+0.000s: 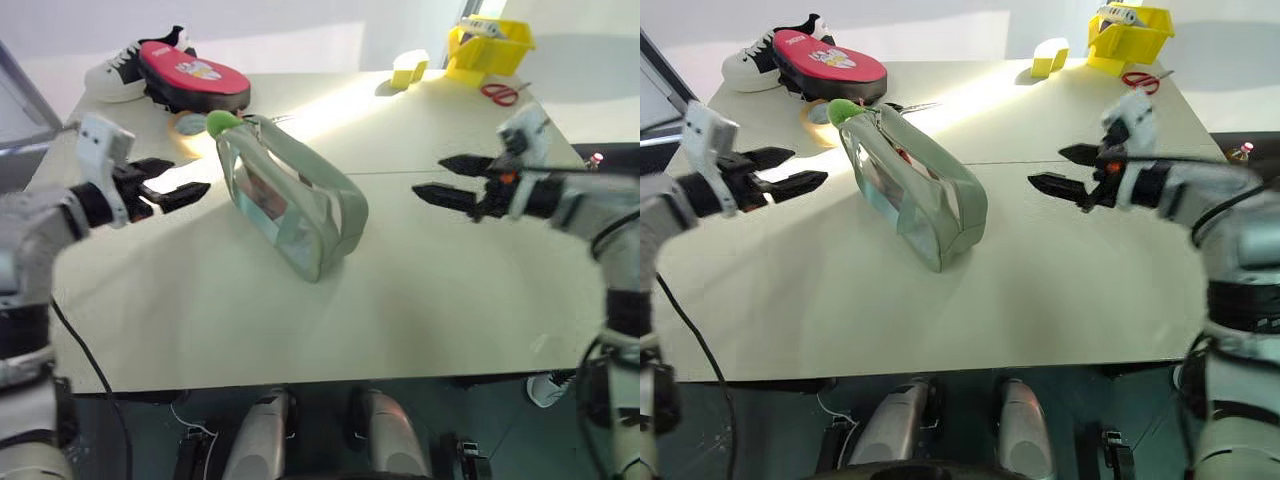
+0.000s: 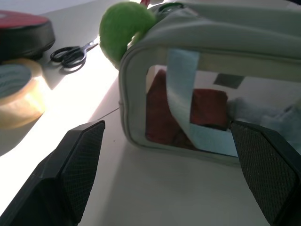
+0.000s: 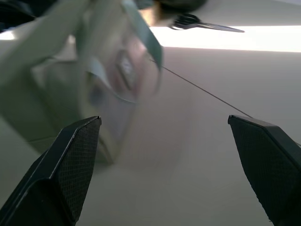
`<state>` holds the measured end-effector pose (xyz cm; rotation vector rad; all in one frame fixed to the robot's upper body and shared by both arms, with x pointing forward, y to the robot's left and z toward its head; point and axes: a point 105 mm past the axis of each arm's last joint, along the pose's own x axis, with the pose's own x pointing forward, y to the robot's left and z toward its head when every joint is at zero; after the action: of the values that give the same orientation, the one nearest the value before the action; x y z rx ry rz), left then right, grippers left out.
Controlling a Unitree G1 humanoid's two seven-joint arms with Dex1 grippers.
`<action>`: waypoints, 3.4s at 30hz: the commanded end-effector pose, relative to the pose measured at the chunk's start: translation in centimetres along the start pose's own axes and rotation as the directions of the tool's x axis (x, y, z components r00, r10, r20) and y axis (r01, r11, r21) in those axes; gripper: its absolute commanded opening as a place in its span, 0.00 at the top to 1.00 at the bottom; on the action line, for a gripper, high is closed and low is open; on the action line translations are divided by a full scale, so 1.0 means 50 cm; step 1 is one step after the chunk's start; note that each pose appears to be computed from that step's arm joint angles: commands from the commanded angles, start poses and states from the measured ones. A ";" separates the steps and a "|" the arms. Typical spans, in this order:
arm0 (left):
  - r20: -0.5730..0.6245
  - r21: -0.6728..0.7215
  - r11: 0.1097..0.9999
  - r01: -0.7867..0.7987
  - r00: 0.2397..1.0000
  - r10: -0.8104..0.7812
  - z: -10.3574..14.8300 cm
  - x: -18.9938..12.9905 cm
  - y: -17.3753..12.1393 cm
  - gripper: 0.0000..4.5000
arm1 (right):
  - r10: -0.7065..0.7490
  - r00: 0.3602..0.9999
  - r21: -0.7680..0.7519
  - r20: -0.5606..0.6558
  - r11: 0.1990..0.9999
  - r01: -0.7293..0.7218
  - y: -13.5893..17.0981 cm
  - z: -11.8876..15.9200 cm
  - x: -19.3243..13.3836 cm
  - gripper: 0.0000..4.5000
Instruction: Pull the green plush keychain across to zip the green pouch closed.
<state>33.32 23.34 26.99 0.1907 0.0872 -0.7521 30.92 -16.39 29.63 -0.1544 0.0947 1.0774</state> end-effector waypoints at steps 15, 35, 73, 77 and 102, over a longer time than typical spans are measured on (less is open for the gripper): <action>0.059 0.154 0.957 0.244 0.965 -0.255 0.141 -0.015 -0.067 0.00 | 0.045 0.996 -0.135 -0.074 0.989 -0.055 0.038 0.007 0.118 0.00; -0.069 0.242 0.880 0.408 0.912 -0.404 0.109 -0.009 -0.172 0.00 | 0.065 0.979 -0.148 -0.195 0.984 -0.095 0.010 -0.079 0.175 0.17; 0.055 0.248 0.942 0.227 0.967 -0.247 0.125 0.005 -0.108 0.00 | -0.059 0.991 -0.488 -0.122 0.873 -0.008 -0.056 0.063 0.225 0.32; 0.058 0.256 0.940 0.224 0.967 -0.247 0.130 0.002 -0.114 0.00 | -0.129 0.974 -0.579 -0.188 0.815 -0.003 -0.068 0.013 0.268 0.32; 0.060 0.252 0.966 0.050 0.996 -0.068 0.132 -0.053 -0.056 0.00 | 0.203 0.961 -0.749 -0.189 0.603 -0.275 0.024 -0.010 0.292 0.99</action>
<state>30.24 21.95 32.31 0.3753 -0.0156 -0.8292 37.67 -3.37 25.81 -0.9842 -0.2336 1.3070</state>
